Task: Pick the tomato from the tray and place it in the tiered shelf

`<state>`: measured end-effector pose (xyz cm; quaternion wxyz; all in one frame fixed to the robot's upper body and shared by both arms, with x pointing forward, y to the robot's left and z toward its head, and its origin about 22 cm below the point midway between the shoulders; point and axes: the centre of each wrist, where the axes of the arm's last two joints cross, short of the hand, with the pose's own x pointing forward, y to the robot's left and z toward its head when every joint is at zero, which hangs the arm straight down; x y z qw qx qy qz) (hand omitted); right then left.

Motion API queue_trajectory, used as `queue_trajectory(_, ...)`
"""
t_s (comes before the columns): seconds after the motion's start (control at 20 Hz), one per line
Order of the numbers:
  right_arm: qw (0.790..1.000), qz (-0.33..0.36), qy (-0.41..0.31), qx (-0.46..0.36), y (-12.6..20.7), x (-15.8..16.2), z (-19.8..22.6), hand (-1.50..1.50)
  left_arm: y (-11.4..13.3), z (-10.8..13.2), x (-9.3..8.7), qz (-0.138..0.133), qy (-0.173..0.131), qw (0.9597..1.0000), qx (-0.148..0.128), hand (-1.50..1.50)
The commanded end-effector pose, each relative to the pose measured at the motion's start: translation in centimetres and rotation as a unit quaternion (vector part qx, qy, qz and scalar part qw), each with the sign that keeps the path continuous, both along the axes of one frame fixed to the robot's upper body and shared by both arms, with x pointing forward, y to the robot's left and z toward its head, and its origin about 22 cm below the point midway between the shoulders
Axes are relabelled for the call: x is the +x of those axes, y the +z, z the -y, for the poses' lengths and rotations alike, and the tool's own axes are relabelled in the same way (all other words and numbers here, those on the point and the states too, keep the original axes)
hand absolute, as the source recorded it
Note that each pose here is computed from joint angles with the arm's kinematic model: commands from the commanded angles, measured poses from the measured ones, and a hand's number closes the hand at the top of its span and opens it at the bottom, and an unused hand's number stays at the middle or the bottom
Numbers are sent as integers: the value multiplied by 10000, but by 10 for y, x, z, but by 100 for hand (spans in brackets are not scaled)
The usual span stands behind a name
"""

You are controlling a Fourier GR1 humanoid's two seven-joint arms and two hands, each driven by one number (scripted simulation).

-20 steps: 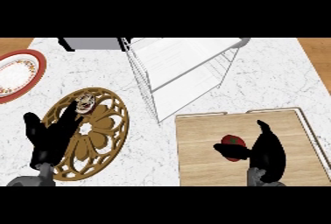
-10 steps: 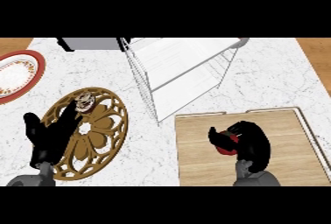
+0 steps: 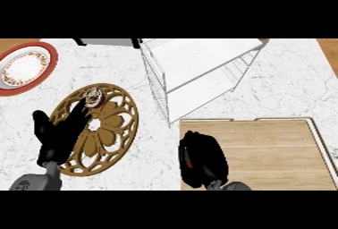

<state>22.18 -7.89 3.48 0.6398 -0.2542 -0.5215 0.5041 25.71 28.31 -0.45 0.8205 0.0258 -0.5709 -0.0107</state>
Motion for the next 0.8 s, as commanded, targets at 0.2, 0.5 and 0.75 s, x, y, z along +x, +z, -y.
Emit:
queue_trajectory(0.2,9474,1010,2653,1477,84,-43,-2,150,-35,0,-28,-563,312,9979,-68,0)
queue_trajectory(0.5,9431,1915,1997,1843,167,-60,39,150,-30,-12,-20,-475,546,9974,-26,0)
queue_trajectory(0.75,9414,2156,1722,1941,213,-60,60,150,-18,-18,-7,-490,395,9980,-17,0)
